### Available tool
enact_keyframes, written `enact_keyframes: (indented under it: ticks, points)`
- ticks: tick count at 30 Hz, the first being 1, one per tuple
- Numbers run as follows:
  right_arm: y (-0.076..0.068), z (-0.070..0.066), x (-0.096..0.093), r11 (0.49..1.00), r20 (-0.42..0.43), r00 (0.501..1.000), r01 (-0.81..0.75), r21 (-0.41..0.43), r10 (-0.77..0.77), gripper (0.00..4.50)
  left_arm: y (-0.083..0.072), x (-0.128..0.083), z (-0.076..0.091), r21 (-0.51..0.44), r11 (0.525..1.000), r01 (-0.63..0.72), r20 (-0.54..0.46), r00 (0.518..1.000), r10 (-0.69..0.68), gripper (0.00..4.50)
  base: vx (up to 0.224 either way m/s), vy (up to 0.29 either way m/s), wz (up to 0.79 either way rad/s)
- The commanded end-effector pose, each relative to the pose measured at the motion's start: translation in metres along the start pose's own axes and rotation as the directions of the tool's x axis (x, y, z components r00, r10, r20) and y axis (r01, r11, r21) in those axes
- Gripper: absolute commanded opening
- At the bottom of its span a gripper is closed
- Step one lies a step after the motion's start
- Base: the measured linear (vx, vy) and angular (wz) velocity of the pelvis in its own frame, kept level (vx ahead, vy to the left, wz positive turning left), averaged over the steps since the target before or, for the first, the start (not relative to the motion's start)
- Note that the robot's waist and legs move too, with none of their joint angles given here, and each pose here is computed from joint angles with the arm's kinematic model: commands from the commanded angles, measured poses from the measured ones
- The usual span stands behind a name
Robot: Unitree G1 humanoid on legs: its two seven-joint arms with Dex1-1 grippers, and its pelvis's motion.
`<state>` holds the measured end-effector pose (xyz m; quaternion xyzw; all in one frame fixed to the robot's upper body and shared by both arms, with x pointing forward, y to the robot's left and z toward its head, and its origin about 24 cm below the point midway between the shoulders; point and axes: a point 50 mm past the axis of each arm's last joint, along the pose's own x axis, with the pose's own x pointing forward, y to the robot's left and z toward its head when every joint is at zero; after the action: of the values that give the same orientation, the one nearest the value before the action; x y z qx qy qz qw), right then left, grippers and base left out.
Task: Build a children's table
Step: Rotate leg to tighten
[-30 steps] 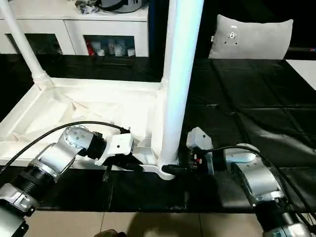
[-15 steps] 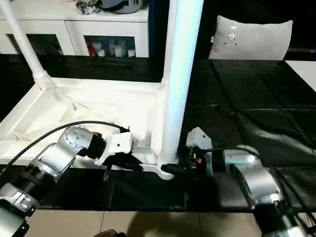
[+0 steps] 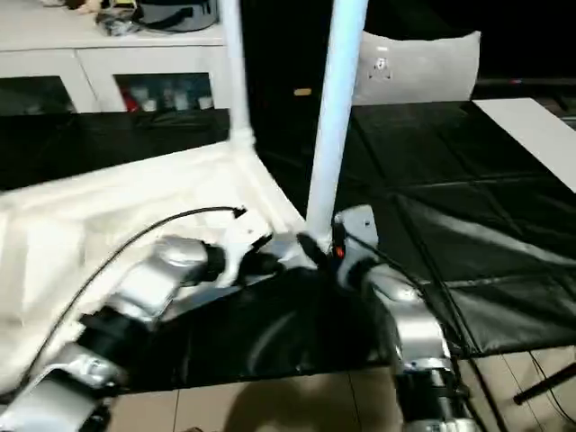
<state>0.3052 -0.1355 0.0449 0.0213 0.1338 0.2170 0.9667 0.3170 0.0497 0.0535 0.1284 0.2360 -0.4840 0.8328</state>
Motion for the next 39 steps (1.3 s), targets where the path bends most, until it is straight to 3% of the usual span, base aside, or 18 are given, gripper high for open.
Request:
enact_keyframes:
  ticks: [1,4,11,14,15,19,21,23,26,33,34,39]
  points:
    - [0.036,-0.015,0.013,0.989,-0.071,0.988,-0.132,0.061,0.136,2.98,-0.021,0.011,0.049,0.079,0.995,0.063,0.166,0.983,-0.076,0.00,0.000,0.000,0.00]
    - [0.034,-0.015,0.012,0.990,-0.052,0.990,-0.128,0.057,0.131,3.19,-0.020,0.011,0.049,0.113,0.992,0.051,0.158,0.985,-0.069,0.00,0.000,0.000,0.00]
    - [0.011,-0.010,-0.004,0.995,0.006,0.996,-0.093,0.027,0.093,3.92,-0.002,-0.002,0.033,0.165,0.986,0.033,0.092,0.995,-0.048,0.00,0.000,0.000,0.00]
    - [-0.001,-0.005,-0.018,0.987,0.040,0.988,-0.150,-0.055,0.152,4.06,0.006,-0.010,0.023,0.199,0.978,0.057,0.065,0.995,-0.071,0.00,0.000,0.000,0.00]
    - [-0.008,-0.002,-0.023,0.982,0.048,0.984,-0.164,-0.090,0.169,4.29,0.007,-0.013,0.020,0.217,0.973,0.082,0.063,0.993,-0.098,0.00,0.000,0.000,0.00]
    - [-0.017,0.004,-0.035,0.955,0.049,0.962,-0.259,-0.147,0.269,4.47,0.008,-0.021,0.013,0.276,0.949,0.153,0.046,0.984,-0.173,0.00,0.000,0.000,0.00]
    - [-0.021,0.010,-0.046,0.905,0.016,0.926,-0.366,-0.217,0.378,4.47,0.007,-0.029,0.007,0.322,0.916,0.238,0.015,0.967,-0.256,0.00,0.000,0.000,0.00]
    - [-0.022,0.011,-0.048,0.891,-0.001,0.918,-0.386,-0.237,0.397,4.47,0.007,-0.031,0.006,0.336,0.904,0.265,0.002,0.959,-0.282,0.00,0.000,0.000,0.00]
    - [-0.023,0.013,-0.054,0.785,-0.102,0.841,-0.533,-0.314,0.531,4.47,0.008,-0.042,-0.002,0.408,0.828,0.384,-0.085,0.919,-0.384,0.00,0.000,0.000,0.00]
    - [-0.022,0.015,-0.054,0.658,-0.222,0.730,-0.680,-0.322,0.646,4.47,0.008,-0.050,-0.007,0.470,0.732,0.493,-0.186,0.866,-0.463,0.00,0.000,0.000,0.00]
    - [-0.022,0.015,-0.054,0.658,-0.222,0.730,-0.680,-0.322,0.646,4.47,0.008,-0.050,-0.007,0.470,0.732,0.493,-0.186,0.866,-0.463,0.00,0.000,0.000,0.00]
    - [-0.016,0.013,-0.053,0.566,-0.294,0.643,-0.764,-0.309,0.707,4.30,0.009,-0.055,-0.010,0.499,0.679,0.539,-0.240,0.839,-0.489,0.00,0.000,0.000,0.00]
